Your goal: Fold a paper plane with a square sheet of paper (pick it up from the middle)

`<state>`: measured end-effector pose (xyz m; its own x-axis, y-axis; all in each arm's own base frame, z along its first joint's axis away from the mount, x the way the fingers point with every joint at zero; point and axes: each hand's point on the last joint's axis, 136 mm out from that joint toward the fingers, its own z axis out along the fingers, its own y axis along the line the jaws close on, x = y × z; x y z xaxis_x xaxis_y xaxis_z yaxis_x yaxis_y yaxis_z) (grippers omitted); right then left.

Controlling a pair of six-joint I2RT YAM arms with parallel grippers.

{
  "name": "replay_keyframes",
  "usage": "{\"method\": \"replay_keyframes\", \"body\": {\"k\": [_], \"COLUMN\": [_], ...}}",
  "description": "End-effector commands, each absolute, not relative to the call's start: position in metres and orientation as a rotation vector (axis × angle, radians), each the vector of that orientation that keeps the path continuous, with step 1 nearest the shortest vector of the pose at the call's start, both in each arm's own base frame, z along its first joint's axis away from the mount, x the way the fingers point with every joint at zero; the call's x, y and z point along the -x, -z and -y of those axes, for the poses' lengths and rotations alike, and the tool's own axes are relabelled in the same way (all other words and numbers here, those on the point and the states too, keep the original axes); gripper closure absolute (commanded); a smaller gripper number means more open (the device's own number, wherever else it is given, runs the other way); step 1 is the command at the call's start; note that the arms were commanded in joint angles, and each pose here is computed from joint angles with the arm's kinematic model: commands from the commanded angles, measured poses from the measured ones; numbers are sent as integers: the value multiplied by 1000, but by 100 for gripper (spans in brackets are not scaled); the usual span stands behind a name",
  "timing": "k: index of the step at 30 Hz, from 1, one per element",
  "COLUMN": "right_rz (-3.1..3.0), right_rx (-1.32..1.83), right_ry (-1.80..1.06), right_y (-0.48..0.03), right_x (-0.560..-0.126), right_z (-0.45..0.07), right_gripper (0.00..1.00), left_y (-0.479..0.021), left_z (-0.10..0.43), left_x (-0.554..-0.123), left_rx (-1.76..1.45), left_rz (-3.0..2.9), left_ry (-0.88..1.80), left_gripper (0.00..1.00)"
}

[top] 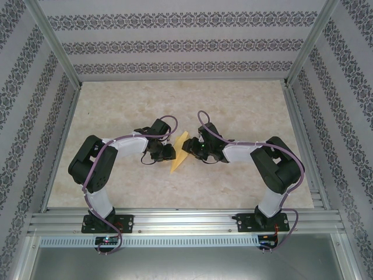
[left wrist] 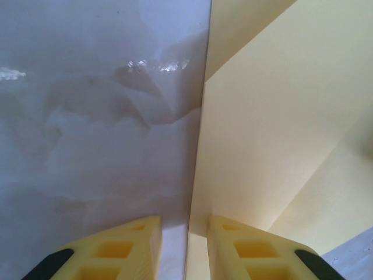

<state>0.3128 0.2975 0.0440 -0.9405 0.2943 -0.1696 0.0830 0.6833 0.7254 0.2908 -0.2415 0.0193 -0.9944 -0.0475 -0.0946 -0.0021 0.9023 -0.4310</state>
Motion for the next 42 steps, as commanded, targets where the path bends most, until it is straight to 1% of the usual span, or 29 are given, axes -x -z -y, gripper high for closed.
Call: {"method": "replay_keyframes", "body": {"k": [1,10,18,25,35,42], "right_rz": [-2561,-2528,-2529,-2545,-2553,-2573], "right_rx": [-281,-340,-340,-273,-154,-103], "right_ry": [-1213,-1258,-1244,-1211,-1203,-1210], "right_y": [-57,-57,-53,-44,-39,-34], "right_x": [-320,-311,-311,-325,-330,-331], "right_z": [-310,-316,-320,-326,-333,-339], "right_gripper": [57,52,52,60,68,73], "left_y": [-8,-8,-8,-6,-7,-19], "left_z": [250,248,246,244,244,245], "left_x": [-288,-288,-286,-284,-283,-285], "left_rx": [-8,13,19,33,40,47], "left_rz": [-2983,-2978,-2977,-2979,-2975,-2943], "left_ry": [695,688,682,679,681,708], "left_gripper": [72,73,73,74,74,74]}}
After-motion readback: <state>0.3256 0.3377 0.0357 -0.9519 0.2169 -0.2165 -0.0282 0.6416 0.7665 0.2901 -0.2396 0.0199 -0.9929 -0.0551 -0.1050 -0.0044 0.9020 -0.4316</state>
